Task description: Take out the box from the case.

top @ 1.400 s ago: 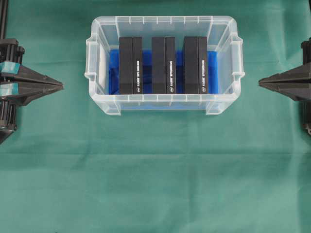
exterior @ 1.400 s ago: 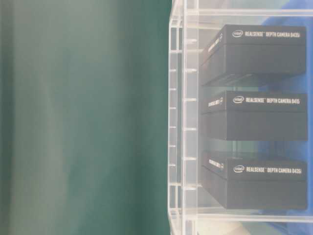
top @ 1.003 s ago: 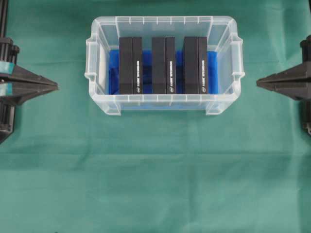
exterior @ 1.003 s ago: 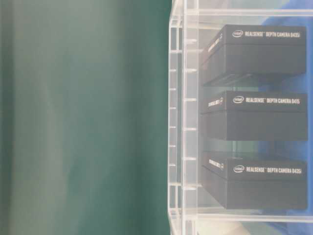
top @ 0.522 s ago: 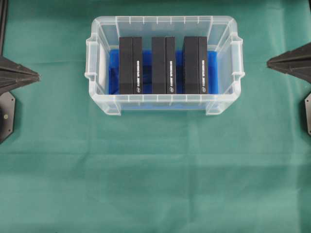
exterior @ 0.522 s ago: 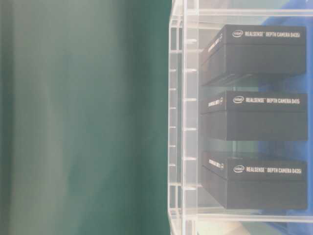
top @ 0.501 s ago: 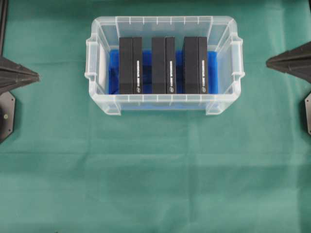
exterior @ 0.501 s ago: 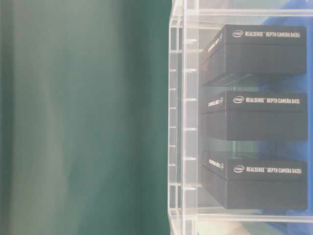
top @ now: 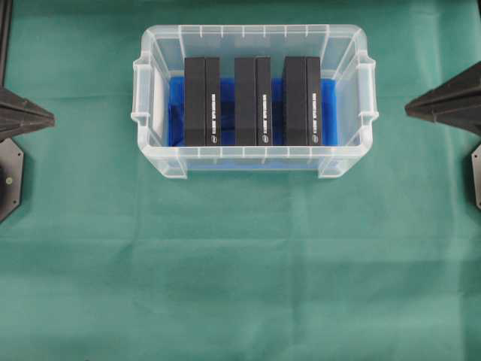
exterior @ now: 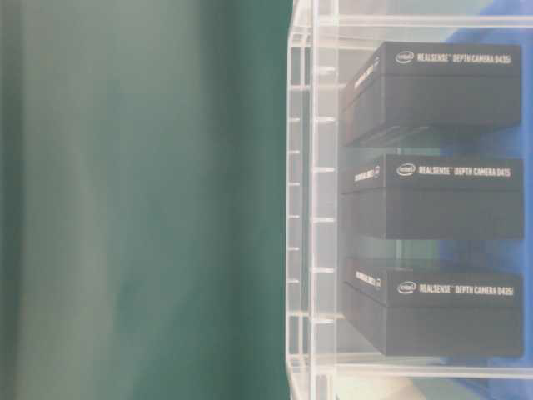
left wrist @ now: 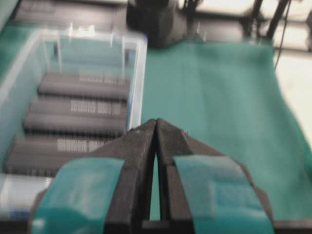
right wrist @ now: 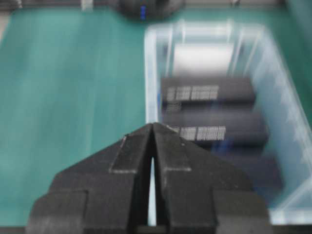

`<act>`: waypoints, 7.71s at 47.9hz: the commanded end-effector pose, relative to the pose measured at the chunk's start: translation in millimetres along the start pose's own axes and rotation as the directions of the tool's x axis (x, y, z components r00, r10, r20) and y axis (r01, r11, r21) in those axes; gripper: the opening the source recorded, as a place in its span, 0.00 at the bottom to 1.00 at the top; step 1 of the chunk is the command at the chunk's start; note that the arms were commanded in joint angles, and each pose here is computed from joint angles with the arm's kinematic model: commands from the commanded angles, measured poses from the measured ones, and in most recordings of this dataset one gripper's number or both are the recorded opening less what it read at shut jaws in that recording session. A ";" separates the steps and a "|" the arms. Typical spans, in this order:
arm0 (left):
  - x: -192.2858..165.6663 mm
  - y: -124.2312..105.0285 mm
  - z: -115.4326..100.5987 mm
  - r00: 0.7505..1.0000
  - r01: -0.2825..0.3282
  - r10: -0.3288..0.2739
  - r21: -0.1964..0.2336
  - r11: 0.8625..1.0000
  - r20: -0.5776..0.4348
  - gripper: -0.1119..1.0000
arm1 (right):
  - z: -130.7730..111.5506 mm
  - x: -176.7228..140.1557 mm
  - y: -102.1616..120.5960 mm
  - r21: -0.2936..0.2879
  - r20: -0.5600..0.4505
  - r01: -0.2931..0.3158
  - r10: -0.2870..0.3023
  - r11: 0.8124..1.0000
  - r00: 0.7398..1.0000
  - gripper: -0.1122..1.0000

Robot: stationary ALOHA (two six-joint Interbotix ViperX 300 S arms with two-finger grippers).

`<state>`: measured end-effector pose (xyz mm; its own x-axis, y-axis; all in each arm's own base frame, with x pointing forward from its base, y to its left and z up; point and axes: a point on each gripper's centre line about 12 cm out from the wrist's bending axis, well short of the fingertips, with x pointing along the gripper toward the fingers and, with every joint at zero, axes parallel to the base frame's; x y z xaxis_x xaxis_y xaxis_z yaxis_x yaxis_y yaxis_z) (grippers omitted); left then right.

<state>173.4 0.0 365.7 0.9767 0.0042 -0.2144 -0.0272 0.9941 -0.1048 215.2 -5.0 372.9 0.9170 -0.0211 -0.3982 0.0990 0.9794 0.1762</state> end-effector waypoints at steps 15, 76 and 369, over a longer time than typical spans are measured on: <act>2.5 -3.2 -0.6 0.829 -0.147 0.059 -0.115 0.982 -0.556 0.12 | -20.4 -11.7 -5.3 0.149 -0.552 0.237 -0.118 0.960 0.825 0.10; 4.1 -5.4 -1.6 0.600 -0.754 0.095 -0.522 0.397 -0.794 0.12 | -24.3 -8.6 -16.3 0.494 -0.814 0.832 -0.203 0.252 0.545 0.10; 9.4 77.5 -11.7 0.401 -0.916 0.197 -0.387 0.104 -0.895 0.79 | 52.7 244.4 -79.6 0.614 -0.709 0.769 -0.305 0.179 0.636 0.94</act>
<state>177.7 75.2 337.7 0.1758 0.0934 -0.9800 -0.9836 0.0574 -0.1710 453.5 -97.6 292.2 0.2428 -0.1620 -0.9565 0.9701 0.0353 0.2402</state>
